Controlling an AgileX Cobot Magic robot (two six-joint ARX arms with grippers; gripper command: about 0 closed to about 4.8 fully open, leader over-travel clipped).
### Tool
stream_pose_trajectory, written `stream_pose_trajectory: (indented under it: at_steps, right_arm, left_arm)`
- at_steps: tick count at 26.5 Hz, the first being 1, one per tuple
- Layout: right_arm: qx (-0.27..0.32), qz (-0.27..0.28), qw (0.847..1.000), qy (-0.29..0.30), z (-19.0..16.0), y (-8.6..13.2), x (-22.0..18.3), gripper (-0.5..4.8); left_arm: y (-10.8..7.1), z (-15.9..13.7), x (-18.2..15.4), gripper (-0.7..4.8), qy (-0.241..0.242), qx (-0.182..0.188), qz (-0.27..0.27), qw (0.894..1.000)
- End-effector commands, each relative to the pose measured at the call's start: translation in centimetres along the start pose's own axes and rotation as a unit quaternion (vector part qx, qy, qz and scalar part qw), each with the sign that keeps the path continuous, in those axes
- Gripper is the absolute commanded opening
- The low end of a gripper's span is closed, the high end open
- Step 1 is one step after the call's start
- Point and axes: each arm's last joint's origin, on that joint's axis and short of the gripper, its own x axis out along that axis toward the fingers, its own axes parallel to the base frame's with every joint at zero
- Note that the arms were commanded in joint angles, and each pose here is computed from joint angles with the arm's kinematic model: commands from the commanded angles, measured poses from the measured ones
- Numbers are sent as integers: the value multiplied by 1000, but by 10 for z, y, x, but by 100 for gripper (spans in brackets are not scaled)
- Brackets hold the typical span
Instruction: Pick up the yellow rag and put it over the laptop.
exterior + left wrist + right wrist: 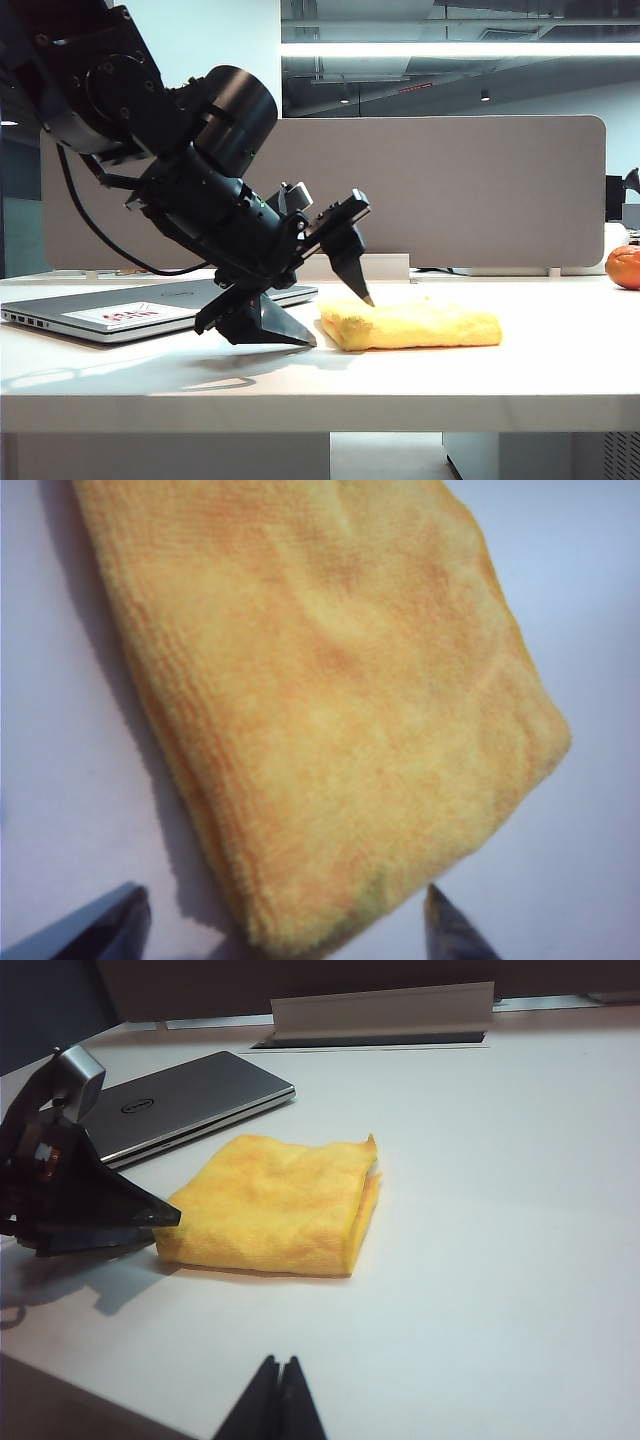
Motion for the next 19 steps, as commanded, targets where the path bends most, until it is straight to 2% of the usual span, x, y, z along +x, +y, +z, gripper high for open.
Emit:
stream_pose_trajectory:
  at_steps: [1,7,9,10,11,12,18,19]
  right_arm:
    - [-1,1,1000,-4,0,0,0,-6]
    - [-1,1,1000,-4,0,0,0,-6]
    - [-1,1,1000,-4,0,0,0,-6]
    - [-1,1,1000,-4,0,0,0,-6]
    - [-1,1,1000,-4,0,0,0,-6]
    - [-1,1,1000,-4,0,0,0,-6]
    - [-1,1,1000,-4,0,0,0,-6]
    - [-1,1,1000,-4,0,0,0,-6]
  left_arm:
    - [-2,-4,4,339,3,2,-4,1000]
    - [-3,-1,16,335,2,3,-7,1000]
    - [-4,0,22,310,6,3,-7,1000]
    - [-5,-1,24,247,3,5,-9,1000]
    - [-5,-1,24,218,2,6,-10,1000]
    - [-5,0,24,157,1,7,-11,1000]
    - [-10,6,24,-3,-21,14,-31,999]
    - [-11,7,24,-6,-28,15,-36,999]
